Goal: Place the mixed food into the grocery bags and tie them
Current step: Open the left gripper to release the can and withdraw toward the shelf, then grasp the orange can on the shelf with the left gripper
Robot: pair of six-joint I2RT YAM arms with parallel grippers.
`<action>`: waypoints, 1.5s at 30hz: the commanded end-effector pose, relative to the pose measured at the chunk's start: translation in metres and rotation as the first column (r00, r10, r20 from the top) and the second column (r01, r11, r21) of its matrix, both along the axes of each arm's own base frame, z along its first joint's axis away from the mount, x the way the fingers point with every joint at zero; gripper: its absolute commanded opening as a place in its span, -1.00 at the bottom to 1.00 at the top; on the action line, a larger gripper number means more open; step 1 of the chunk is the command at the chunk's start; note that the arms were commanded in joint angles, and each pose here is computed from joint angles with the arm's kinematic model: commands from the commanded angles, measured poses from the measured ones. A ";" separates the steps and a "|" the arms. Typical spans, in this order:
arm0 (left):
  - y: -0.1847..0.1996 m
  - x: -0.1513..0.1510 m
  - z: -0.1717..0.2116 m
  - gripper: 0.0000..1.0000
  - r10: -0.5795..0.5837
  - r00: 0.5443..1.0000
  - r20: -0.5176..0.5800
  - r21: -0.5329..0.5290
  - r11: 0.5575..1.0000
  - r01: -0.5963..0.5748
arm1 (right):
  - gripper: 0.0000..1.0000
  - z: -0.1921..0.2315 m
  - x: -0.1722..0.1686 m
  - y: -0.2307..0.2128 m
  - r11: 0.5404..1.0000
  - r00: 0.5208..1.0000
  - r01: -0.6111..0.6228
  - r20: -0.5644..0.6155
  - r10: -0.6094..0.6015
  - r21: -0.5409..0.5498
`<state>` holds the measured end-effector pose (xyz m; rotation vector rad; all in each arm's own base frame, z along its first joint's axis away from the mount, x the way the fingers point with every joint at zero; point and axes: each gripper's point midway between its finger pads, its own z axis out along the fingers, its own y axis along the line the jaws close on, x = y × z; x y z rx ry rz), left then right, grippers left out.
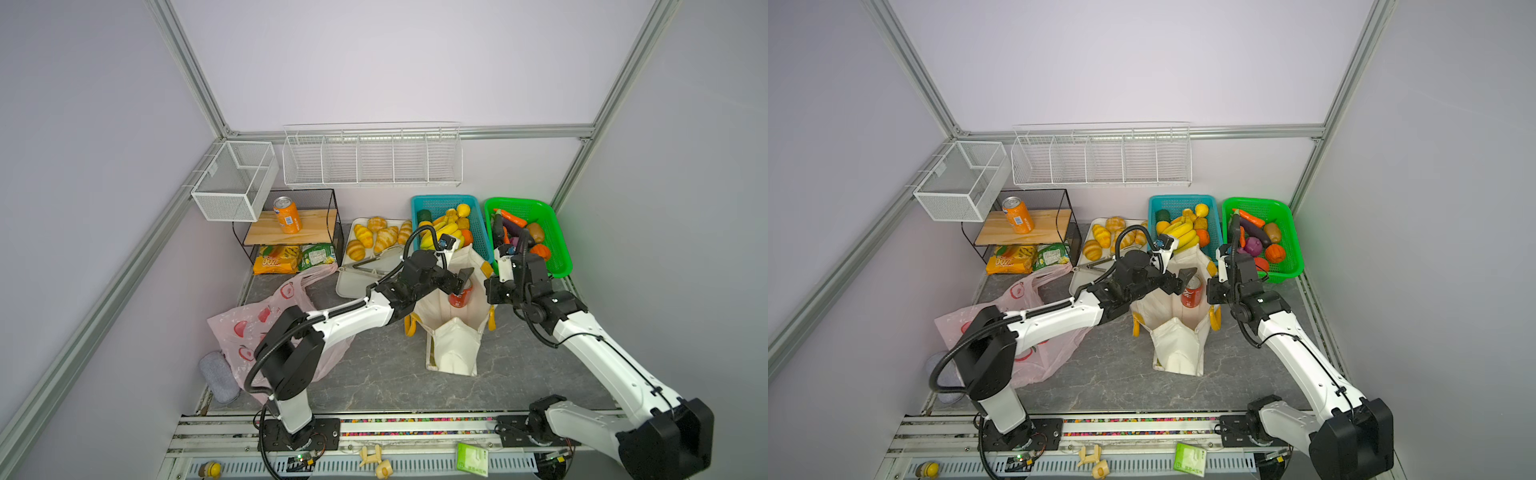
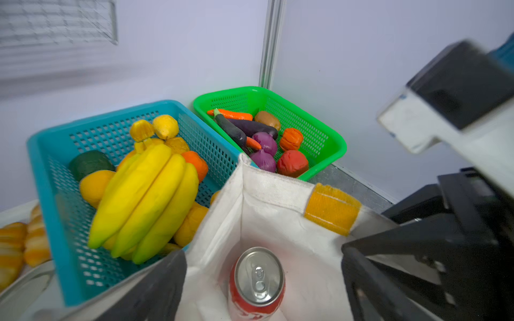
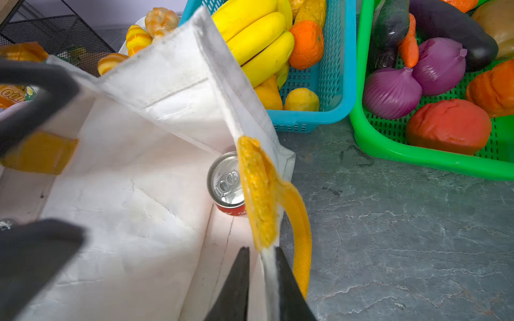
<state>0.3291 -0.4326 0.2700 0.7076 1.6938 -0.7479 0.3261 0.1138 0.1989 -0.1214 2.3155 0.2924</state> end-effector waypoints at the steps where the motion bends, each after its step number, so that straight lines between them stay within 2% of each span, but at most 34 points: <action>1: 0.040 0.002 0.031 0.73 0.084 0.996 0.018 0.004 0.996 -0.084 | -0.63 0.000 0.000 -0.004 1.000 1.000 0.007 0.015 -0.007 -0.008; 3: 0.075 0.011 0.043 0.73 0.183 0.983 -0.017 0.007 0.983 -0.183 | -0.63 0.000 0.000 -0.002 1.000 1.000 0.003 0.013 -0.003 -0.005; 5: 0.125 0.025 0.054 0.71 0.344 0.936 -0.073 -0.007 0.938 -0.346 | -0.63 0.000 0.000 -0.002 1.000 1.000 0.000 0.015 0.000 -0.002; 7: 0.181 0.035 0.065 0.70 0.491 0.866 -0.098 -0.018 0.869 -0.495 | -0.63 0.001 0.000 -0.001 1.000 1.000 -0.001 0.016 0.001 0.000; 12: 0.306 0.055 0.080 0.70 0.730 0.673 -0.118 -0.051 0.673 -0.738 | -0.63 0.001 0.001 0.001 1.000 1.000 -0.009 0.019 0.009 0.007; 16: 0.376 0.071 0.082 0.69 0.833 0.539 -0.121 -0.029 0.540 -0.841 | -0.63 -0.001 0.001 0.002 1.000 1.000 -0.017 0.017 0.016 0.013; 19: 0.407 0.088 0.076 0.69 0.871 0.473 -0.130 0.023 0.480 -0.877 | -0.63 -0.001 0.001 0.004 1.000 1.000 -0.024 0.014 0.024 0.019; 23: 0.428 0.114 0.062 0.68 0.915 0.392 -0.091 0.148 0.402 -0.904 | -0.63 0.000 0.000 0.004 0.999 1.000 -0.025 0.017 0.025 0.022; 25: 0.435 0.127 0.053 0.69 0.925 0.371 -0.088 0.189 0.381 -0.905 | -0.63 0.000 0.000 0.004 0.999 1.000 -0.027 0.016 0.027 0.021; 36: 0.460 0.182 0.021 0.71 0.942 0.322 -0.100 0.320 0.337 -0.886 | -0.62 -0.002 0.001 0.006 0.999 0.999 -0.031 0.010 0.031 0.024; 45: 0.472 0.210 0.004 0.73 0.945 0.309 -0.104 0.372 0.325 -0.870 | -0.62 -0.003 0.001 0.005 0.999 0.999 -0.031 0.011 0.031 0.021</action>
